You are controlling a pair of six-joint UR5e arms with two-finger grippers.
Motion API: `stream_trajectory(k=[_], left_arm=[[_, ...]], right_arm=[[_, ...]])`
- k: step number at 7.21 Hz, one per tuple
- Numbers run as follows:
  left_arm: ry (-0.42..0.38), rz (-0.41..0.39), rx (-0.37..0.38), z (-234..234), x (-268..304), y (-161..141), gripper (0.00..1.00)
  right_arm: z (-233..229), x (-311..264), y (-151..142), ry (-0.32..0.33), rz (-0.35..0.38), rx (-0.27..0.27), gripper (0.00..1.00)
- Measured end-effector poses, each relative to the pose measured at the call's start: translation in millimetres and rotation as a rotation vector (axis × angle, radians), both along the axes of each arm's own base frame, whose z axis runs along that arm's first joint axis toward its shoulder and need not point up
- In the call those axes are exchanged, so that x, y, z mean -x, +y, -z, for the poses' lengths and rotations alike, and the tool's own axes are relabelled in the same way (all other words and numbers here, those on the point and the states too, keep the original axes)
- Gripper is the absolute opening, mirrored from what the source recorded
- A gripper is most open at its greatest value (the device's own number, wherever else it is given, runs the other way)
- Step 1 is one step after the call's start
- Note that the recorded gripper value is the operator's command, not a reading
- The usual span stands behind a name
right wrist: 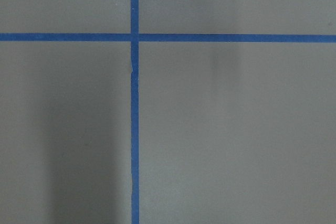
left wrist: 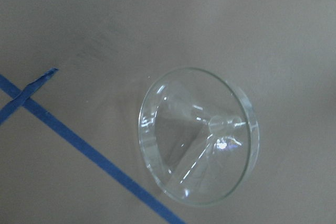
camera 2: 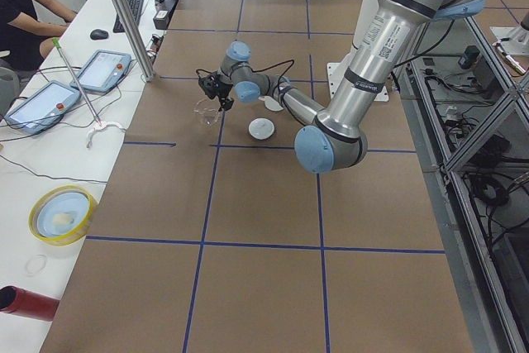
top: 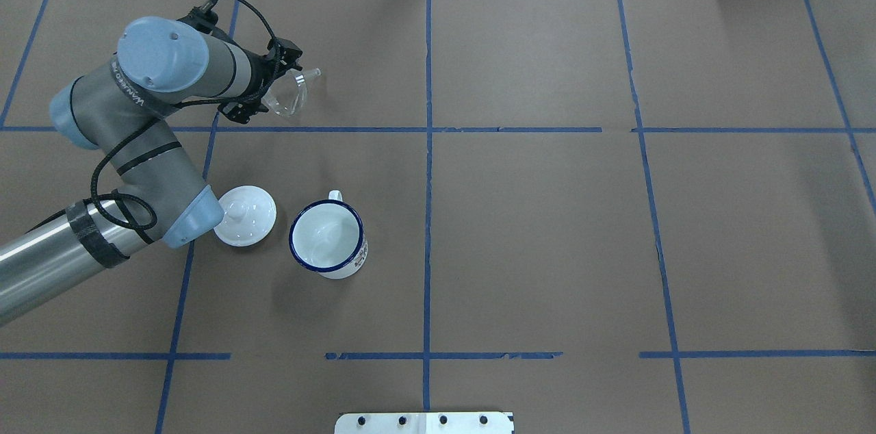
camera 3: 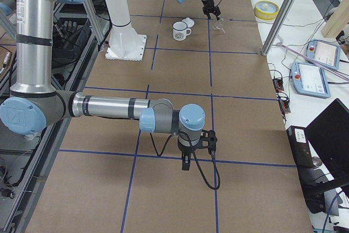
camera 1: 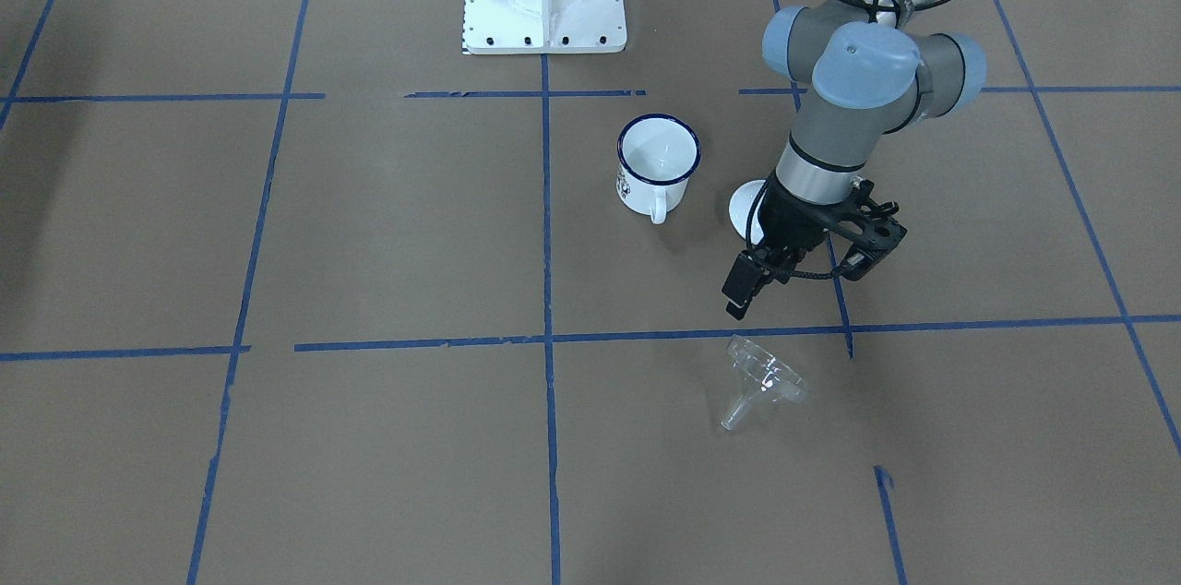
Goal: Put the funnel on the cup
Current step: 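Release the lid and move the left gripper to the glass funnel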
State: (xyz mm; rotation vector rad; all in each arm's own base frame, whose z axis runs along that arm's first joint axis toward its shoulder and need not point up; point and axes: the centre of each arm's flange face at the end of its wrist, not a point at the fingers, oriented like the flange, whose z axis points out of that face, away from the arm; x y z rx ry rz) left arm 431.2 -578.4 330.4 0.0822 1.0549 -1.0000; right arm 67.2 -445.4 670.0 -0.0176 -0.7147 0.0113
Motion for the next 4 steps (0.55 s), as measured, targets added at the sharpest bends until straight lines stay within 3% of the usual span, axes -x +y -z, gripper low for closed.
stream_trajectory(k=[2,3,4], left_arm=[[0.033,0.160,-0.006,-3.6,-6.4,-23.9,1.00],[0.049,0.195,-0.016,-5.6,-9.5,-30.5,0.87],[0.060,0.207,-0.025,-7.7,-11.6,-33.8,0.46]], right_arm=[[0.0,0.0,0.0,0.000,0.000,0.000,1.00],[0.0,0.0,0.0,0.000,0.000,0.000,1.00],[0.0,0.0,0.0,0.000,0.000,0.000,1.00]])
